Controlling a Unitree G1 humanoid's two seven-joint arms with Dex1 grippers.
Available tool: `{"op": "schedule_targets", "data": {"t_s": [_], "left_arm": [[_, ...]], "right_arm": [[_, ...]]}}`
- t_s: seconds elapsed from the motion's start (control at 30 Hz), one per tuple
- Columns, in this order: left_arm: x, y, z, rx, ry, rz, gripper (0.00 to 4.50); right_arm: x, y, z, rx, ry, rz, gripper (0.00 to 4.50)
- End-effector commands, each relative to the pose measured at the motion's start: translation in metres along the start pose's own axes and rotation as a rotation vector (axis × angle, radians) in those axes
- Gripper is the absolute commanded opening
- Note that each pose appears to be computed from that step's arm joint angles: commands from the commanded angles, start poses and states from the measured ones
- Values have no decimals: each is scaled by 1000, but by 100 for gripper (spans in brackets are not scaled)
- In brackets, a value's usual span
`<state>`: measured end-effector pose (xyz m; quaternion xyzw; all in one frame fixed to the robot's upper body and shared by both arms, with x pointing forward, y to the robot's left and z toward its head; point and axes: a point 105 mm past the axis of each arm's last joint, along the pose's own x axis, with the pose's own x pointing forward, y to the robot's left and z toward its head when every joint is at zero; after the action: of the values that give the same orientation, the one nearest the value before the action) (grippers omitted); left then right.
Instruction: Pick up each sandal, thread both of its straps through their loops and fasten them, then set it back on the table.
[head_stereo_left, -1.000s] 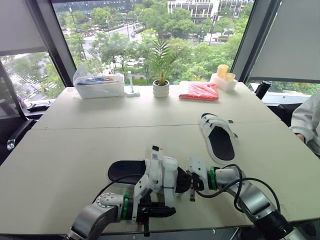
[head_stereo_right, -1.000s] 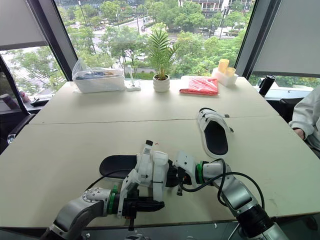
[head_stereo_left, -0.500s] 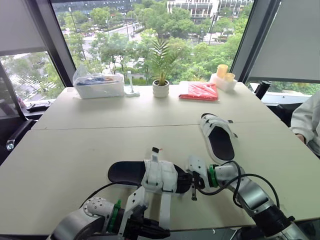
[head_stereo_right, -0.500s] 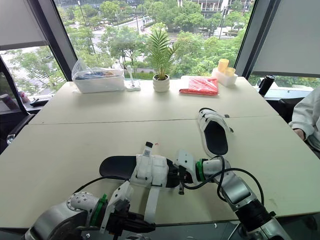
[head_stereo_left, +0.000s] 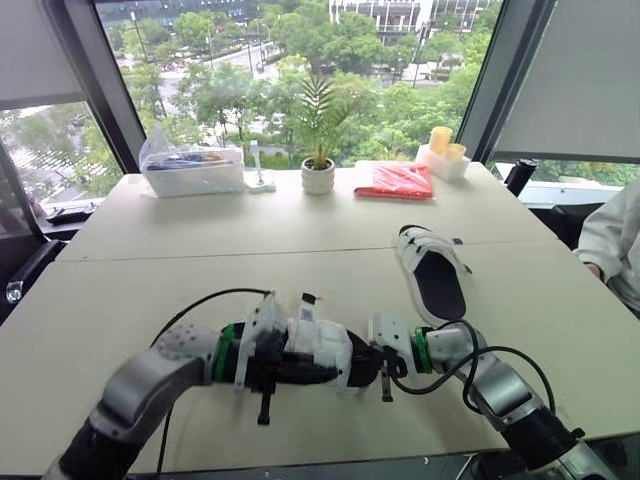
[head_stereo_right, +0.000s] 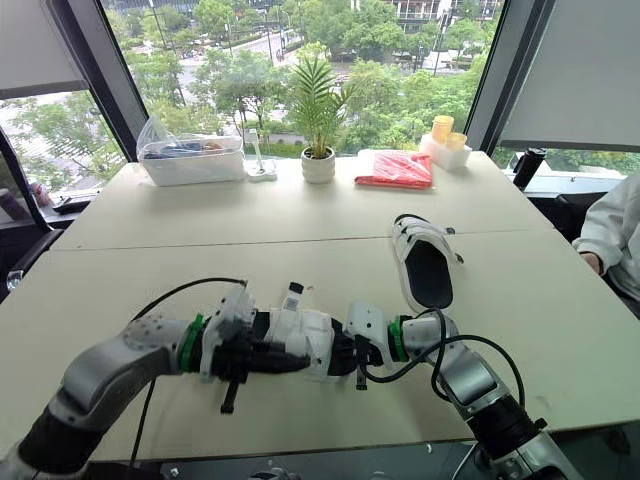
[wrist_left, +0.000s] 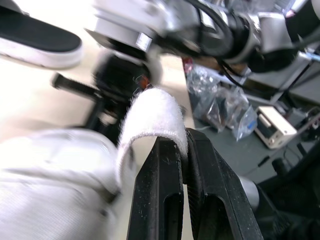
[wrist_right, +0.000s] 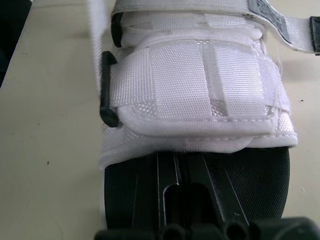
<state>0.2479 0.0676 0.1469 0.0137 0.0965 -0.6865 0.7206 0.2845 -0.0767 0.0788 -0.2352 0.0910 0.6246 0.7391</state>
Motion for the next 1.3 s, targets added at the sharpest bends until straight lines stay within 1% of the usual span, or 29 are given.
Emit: {"op": "schedule_targets", "data": {"t_s": [0.03, 0.23, 0.33, 0.43, 0.57, 0.73, 0.83, 0.93, 1.03, 1.07, 1.13, 1.17, 1.27, 1.3], "left_arm": [[-4, 19, 32, 109, -95, 33, 1], [7, 41, 31, 82, -121, 29, 1], [12, 47, 27, 67, -125, 13, 1], [20, 47, 24, 51, -119, -42, 1], [26, 46, 22, 47, -101, -105, 1], [33, 52, 16, 35, -70, -133, 1], [38, 58, 3, 17, -8, -113, 1], [38, 68, -8, -31, 41, -62, 111], [36, 74, -16, -85, 70, -16, 254], [37, 77, -18, -96, 76, 11, 314], [37, 79, -19, -119, 75, 25, 411], [37, 79, -20, -122, 85, 30, 441], [39, 90, -24, -95, 140, 110, 441], [41, 93, -22, -93, 135, 127, 441]], "right_arm": [[9, 18, -29, 64, 102, 46, 0], [11, 23, -28, 73, 91, 34, 0], [11, 25, -27, 79, 86, 32, 0], [10, 30, -27, 83, 84, 35, 0], [10, 32, -28, 89, 88, 20, 0], [10, 32, -28, 95, 88, 9, 0], [9, 32, -28, 98, 90, 3, 0], [8, 32, -28, 101, 91, -6, 0], [7, 32, -28, 103, 94, -11, 0], [7, 32, -29, 103, 95, -12, 0], [7, 32, -29, 104, 96, -15, 0], [7, 31, -29, 104, 96, -16, 0], [7, 28, -29, 102, 98, -24, 0], [7, 28, -29, 101, 98, -26, 0]]}}
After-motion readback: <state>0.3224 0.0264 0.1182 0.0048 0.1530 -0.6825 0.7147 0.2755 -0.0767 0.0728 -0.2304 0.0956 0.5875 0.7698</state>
